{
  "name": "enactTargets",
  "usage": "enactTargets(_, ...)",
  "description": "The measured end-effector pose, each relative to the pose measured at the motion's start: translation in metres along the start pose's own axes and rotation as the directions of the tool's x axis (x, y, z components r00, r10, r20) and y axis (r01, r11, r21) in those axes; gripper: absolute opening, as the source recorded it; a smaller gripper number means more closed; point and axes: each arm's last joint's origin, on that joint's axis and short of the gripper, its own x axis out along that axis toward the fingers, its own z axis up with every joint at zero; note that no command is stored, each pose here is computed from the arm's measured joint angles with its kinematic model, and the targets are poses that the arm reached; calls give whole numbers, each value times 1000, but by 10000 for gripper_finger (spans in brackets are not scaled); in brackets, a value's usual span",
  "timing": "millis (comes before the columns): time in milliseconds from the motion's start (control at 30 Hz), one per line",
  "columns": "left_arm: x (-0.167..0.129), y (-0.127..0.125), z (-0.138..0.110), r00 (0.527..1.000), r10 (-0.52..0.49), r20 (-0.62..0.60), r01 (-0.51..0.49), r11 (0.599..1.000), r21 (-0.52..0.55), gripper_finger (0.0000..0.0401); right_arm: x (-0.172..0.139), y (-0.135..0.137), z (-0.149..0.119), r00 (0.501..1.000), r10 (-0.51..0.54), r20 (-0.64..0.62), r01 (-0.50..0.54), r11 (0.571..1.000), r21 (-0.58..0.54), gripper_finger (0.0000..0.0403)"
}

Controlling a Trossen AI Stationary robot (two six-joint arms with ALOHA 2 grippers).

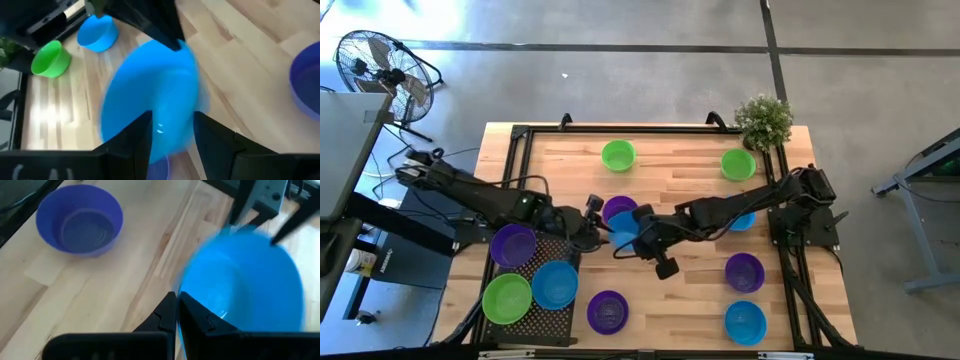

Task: Pick & Place Mini bowls
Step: Stack the blue bowl on the other blue bowl on the shelf

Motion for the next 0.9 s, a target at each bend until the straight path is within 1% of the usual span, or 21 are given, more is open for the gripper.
enactTargets(133,2,1,4,1000,3,-24,-3,1000,5,138,0,1,1,1000,13,10,-13,1000,-4,6)
enactTargets(267,3,1,5,999,-15,-32,15,1000,8,138,0,1,2,1000,20,21,-19,1000,-14,3)
enactTargets(400,6,-1,2,998,-44,-51,44,999,16,138,0,1,4,999,14,47,-13,999,-33,6)
enactTargets(900,6,-2,0,995,-71,-66,72,997,17,138,0,-1,9,995,-7,99,12,999,-53,6)
